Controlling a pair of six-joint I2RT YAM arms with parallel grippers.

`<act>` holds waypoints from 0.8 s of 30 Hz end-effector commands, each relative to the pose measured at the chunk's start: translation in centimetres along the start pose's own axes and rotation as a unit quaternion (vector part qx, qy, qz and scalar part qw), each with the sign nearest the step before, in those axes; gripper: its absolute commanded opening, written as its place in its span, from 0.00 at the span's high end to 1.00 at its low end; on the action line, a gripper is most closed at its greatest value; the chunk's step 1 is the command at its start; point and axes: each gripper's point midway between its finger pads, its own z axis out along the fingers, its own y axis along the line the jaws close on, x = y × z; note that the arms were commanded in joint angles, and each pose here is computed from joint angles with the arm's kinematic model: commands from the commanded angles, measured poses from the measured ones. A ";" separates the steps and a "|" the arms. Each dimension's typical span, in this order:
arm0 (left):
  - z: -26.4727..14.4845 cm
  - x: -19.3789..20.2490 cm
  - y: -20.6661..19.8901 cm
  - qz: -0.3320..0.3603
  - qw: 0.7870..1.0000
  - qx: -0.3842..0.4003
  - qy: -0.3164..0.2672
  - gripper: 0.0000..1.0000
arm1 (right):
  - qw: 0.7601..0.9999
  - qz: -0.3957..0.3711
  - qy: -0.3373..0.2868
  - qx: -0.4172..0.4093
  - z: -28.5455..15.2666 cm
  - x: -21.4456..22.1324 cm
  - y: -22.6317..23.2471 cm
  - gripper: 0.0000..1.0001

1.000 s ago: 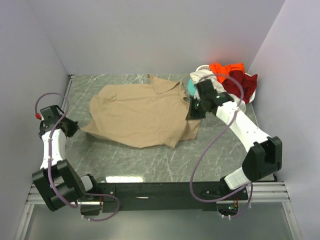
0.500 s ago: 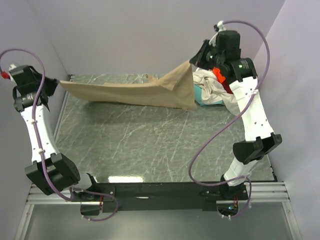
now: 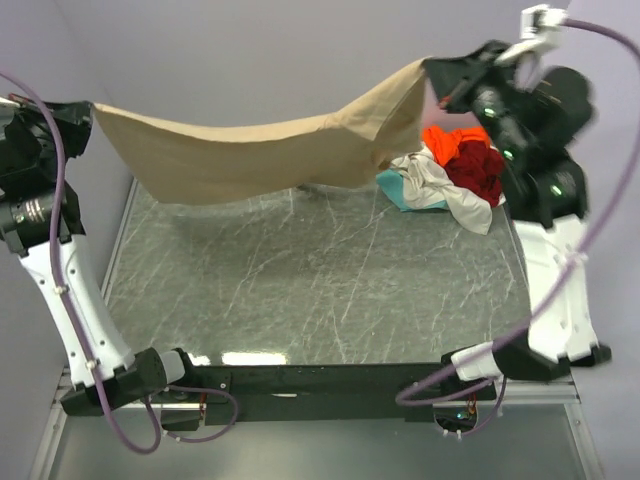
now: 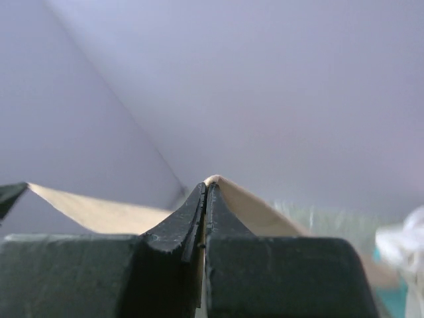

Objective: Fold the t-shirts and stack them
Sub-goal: Flatten the tshirt out

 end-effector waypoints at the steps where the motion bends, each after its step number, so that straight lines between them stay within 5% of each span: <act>1: -4.9 -2.5 -6.1 0.007 0.997 0.063 -0.048 1.00 | 0.974 -0.057 -0.207 -0.076 -8.2 -11.9 6.4 1.00; 8: -7.9 -4.6 -6.9 0.051 0.991 0.038 -0.114 1.00 | 0.948 -0.085 -0.296 -0.082 -12.9 -16.0 8.1 1.00; 16: 1.4 4.6 2.7 0.040 0.998 -0.027 0.028 1.00 | 0.976 -0.080 -0.198 -0.039 -1.8 -10.4 3.2 1.00; 24: 6.1 8.7 7.1 0.040 0.993 -0.062 0.095 1.00 | 0.996 -0.040 -0.074 -0.018 8.3 -1.7 -1.8 1.00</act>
